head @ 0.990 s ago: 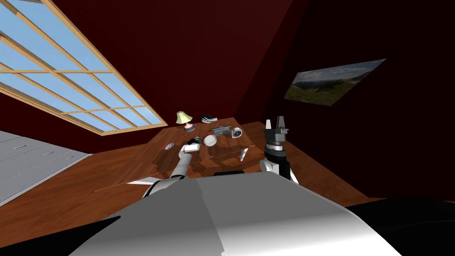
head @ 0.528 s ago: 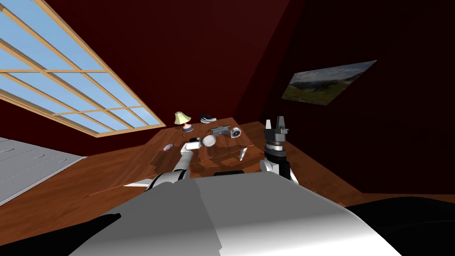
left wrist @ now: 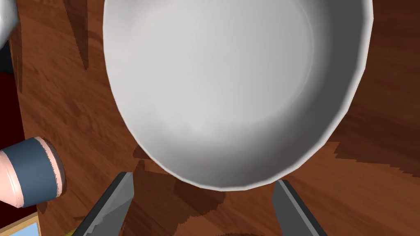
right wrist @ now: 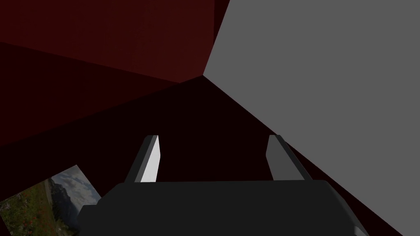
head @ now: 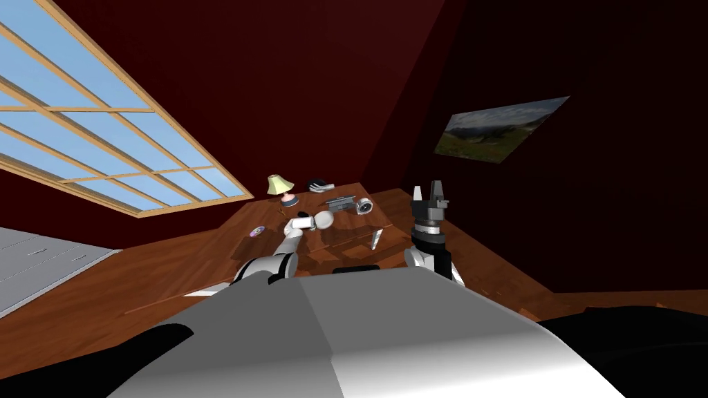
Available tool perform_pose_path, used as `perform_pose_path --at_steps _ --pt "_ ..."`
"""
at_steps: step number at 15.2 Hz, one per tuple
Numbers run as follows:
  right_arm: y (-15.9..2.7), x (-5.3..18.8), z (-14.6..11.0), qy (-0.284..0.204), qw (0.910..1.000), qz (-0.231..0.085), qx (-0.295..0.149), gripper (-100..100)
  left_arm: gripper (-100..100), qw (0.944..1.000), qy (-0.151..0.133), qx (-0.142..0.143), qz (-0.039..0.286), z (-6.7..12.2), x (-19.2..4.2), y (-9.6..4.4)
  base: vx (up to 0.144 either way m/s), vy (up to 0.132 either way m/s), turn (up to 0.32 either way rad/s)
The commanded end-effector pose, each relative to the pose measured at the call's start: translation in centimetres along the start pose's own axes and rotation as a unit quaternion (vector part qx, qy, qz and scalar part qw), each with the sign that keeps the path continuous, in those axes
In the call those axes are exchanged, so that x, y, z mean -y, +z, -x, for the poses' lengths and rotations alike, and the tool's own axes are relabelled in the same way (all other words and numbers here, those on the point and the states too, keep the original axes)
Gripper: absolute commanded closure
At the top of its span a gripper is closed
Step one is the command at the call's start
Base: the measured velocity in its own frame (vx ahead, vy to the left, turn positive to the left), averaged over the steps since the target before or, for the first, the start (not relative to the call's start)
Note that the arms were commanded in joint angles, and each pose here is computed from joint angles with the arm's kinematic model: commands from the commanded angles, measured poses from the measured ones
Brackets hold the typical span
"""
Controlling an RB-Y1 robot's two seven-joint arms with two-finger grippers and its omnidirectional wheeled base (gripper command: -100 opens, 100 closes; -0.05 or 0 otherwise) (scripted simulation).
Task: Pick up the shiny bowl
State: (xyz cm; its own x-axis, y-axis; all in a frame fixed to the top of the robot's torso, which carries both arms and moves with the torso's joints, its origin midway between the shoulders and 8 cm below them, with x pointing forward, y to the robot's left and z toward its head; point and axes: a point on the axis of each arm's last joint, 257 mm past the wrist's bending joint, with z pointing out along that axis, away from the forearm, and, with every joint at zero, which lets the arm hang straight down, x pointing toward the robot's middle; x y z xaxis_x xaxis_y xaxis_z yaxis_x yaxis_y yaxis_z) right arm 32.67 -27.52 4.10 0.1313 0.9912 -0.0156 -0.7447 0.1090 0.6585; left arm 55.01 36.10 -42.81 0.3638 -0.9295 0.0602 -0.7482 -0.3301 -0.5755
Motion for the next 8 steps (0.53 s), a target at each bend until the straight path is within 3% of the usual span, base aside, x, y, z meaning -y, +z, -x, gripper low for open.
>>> perform_pose_path --at_steps 1,3,6,8 --pt "0.0 0.0 0.0 0.0 1.0 0.0 0.0 0 -100 0.9994 -0.01 0.008 0.033 0.0 -1.3 0.1 0.007 -0.012 -0.05" --pt "0.0 0.0 0.0 0.0 1.0 0.0 0.0 0 -100 0.999 -0.01 0.011 0.042 0.1 -1.8 0.1 0.008 -0.011 -0.036" --pt "0.0 0.0 0.0 0.0 1.0 0.0 0.0 0 -100 0.9956 -0.025 0.021 0.088 -0.4 -3.1 -0.1 0.012 -0.014 -0.057" --pt "0.0 0.0 0.0 0.0 1.0 0.0 0.0 0 -100 0.9948 -0.025 0.024 0.096 -0.2 -3.5 -0.1 0.016 -0.015 -0.039"
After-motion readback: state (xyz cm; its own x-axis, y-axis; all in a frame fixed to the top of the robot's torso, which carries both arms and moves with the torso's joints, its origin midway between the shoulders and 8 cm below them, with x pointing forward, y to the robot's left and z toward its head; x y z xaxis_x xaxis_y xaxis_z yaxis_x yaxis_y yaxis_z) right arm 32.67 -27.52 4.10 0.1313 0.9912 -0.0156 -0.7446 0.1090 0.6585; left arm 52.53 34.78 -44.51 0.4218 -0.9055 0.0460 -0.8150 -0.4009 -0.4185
